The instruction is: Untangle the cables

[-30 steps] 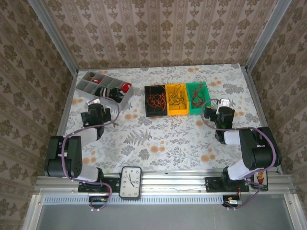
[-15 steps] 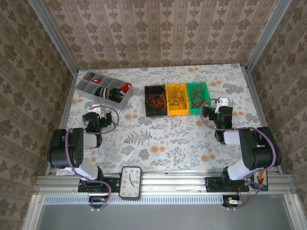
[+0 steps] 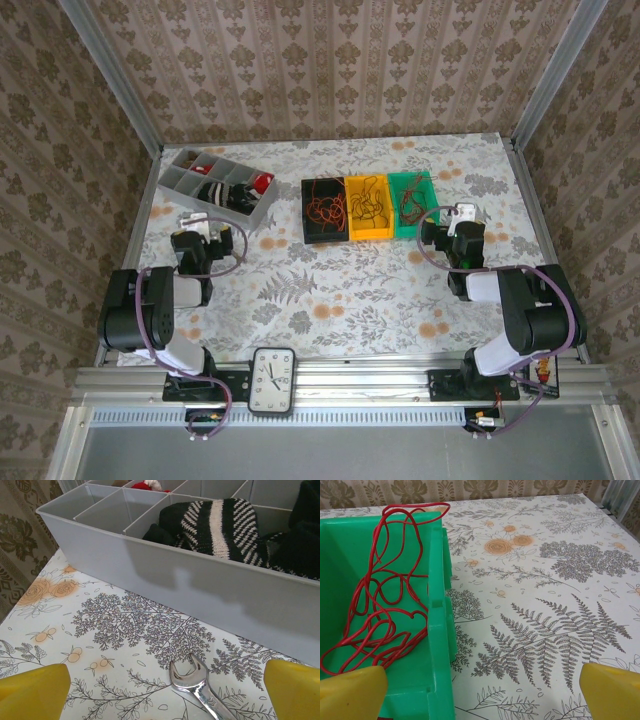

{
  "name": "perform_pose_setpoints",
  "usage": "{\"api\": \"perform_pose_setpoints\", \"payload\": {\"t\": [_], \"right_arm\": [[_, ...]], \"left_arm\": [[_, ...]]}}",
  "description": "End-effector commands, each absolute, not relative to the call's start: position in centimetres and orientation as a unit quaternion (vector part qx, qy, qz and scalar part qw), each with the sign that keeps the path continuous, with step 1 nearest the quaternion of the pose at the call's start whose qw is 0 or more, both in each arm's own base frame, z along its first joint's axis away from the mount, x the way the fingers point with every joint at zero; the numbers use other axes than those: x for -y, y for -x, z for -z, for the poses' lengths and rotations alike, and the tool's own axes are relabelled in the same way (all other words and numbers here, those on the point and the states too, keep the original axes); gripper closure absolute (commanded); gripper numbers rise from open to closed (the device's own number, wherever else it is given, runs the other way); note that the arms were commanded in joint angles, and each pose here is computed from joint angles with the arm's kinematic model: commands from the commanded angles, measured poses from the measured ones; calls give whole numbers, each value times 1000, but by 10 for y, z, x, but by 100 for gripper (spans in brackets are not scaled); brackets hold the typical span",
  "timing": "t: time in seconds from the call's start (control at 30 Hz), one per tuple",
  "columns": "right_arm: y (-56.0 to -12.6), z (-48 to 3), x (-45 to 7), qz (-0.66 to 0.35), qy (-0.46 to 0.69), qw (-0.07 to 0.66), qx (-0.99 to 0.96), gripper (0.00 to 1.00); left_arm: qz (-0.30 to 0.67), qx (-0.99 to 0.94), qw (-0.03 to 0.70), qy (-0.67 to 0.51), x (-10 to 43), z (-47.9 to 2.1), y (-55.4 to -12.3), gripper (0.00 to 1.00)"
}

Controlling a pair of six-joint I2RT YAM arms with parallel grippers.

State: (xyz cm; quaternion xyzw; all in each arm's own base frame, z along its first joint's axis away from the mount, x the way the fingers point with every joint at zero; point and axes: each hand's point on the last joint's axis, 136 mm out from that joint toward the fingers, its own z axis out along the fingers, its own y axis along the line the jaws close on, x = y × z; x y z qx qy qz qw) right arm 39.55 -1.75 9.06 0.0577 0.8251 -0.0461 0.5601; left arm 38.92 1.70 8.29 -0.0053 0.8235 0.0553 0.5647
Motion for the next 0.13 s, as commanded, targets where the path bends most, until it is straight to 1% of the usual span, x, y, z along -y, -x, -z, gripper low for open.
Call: {"api": "perform_pose_setpoints", "payload": {"t": [0.0, 0.1], "right_arm": [[-402, -95, 15, 36, -51, 566, -822, 0], [-398, -98, 12, 36, -46, 573, -817, 0]], "left_arm": [[-49, -810, 584, 2, -14, -98, -398, 0], [-49, -810, 585, 2, -14, -98, -397, 0]]}}
